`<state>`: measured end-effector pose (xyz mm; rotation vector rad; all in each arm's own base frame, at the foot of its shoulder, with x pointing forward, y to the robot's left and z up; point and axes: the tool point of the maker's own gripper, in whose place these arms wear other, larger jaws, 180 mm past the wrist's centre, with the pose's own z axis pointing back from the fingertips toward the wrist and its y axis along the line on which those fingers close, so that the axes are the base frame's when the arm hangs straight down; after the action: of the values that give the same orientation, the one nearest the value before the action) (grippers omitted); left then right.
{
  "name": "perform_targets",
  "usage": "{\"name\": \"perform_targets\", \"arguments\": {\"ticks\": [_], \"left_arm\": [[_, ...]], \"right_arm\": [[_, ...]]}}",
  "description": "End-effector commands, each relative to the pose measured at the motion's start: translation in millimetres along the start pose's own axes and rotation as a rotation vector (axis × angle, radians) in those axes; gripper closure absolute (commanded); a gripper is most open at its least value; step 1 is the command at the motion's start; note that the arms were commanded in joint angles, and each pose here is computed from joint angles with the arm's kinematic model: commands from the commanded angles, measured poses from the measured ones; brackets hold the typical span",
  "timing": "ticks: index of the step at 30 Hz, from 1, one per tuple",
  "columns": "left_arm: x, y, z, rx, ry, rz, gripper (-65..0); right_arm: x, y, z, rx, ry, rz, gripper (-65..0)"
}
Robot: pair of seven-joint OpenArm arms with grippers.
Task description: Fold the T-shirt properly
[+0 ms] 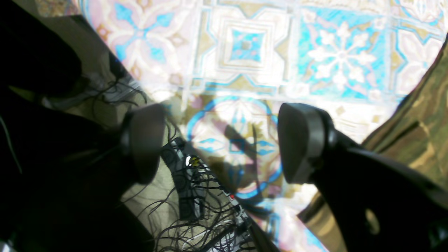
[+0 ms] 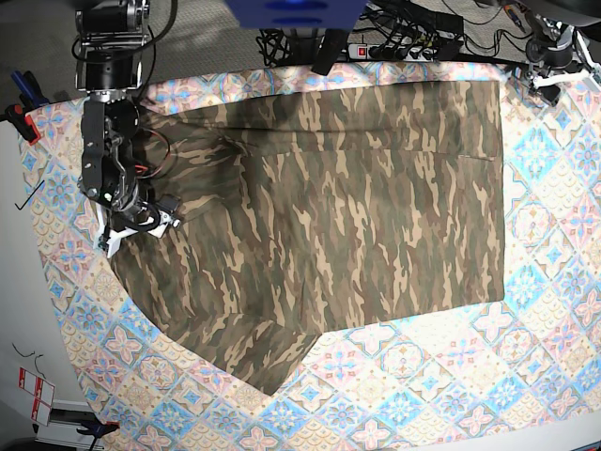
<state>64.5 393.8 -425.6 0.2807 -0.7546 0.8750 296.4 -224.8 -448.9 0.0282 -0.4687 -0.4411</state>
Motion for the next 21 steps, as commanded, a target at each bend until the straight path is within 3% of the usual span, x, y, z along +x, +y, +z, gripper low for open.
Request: {"name": "perform_targets", "arguments": {"ticks": [1, 16, 21], "left_arm": [[13.2, 3.1, 2.6, 0.002, -0.04, -0.013, -49.8], [15.3, -1.1, 0.9, -0.005, -0.046, -0.005, -49.8], [15.3, -1.1, 0.9, -0.005, -0.046, -0.005, -49.8]], "right_arm": [[22.9, 1.5, 4.6, -0.005, -0.064, 0.02, -44.3], [9.2, 1.6, -16.4, -0.038, -0.013, 0.056, -44.0], [3.8, -0.2, -21.2, -0.034, 0.003, 0.072, -35.0]]}}
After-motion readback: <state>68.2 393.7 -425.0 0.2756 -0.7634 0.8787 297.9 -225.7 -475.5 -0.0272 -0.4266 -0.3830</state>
